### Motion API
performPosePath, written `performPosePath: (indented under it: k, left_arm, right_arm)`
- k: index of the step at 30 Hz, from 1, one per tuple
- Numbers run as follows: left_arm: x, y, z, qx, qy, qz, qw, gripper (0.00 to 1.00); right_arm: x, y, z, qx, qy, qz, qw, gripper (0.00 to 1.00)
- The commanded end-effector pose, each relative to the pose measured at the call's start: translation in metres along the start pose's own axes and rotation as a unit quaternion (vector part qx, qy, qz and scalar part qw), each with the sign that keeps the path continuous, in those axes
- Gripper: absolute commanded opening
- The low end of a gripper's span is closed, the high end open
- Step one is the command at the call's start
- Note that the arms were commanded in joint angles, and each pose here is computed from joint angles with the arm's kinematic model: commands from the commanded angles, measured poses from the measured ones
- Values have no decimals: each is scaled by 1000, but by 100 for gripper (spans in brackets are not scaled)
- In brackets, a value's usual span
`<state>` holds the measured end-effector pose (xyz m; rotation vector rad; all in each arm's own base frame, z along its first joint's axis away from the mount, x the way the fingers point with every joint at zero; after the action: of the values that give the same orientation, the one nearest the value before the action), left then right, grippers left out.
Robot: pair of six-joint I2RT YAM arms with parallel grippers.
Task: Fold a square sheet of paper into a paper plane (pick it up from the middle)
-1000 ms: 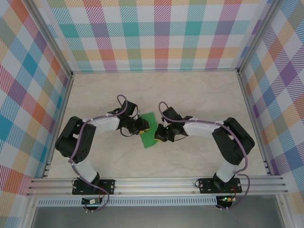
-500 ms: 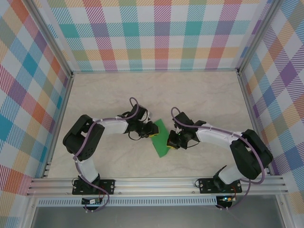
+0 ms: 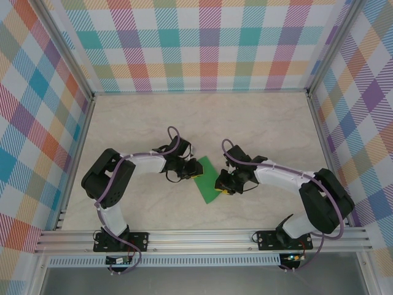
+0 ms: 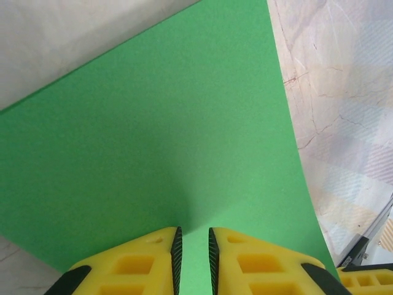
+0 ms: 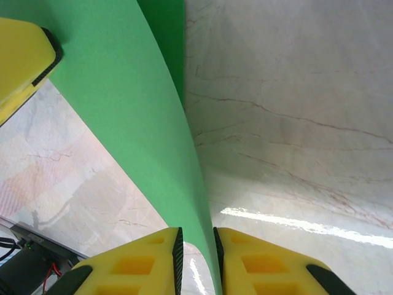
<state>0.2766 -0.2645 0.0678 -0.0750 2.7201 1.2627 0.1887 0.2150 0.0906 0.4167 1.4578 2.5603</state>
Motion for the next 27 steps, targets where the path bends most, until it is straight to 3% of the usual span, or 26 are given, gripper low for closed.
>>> performPosePath:
  k: [1, 10, 20, 27]
  left_arm:
    - [-2, 0, -1, -7, -10, 2, 1000, 21]
    - [-1, -4, 5, -21, -7, 9, 1000, 20]
    - [-6, 1, -3, -16, -11, 0, 1000, 20]
    - [-21, 32, -19, -16, -19, -67, 997, 21]
  right_arm:
    - [0, 11, -1, 3, -13, -11, 1000, 21]
    - [-6, 8, 13, -28, 10, -11, 999, 3]
    - [-14, -11, 53, -93, 62, 5, 994, 4]
    - [-19, -26, 61, -95, 72, 2, 993, 4]
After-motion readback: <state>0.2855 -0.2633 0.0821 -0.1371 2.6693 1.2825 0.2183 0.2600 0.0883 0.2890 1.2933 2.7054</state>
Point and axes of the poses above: each hand's point on the last joint's axis, 136 mm out from that joint toward the fingers, its own y axis back along the fingers, its own z axis along the line the jaws close on, x = y × z, the point moved 5 cm from there along y, back along the fingers, and after that the axes turned 6 degrees about -y, right-handed, at the moved point
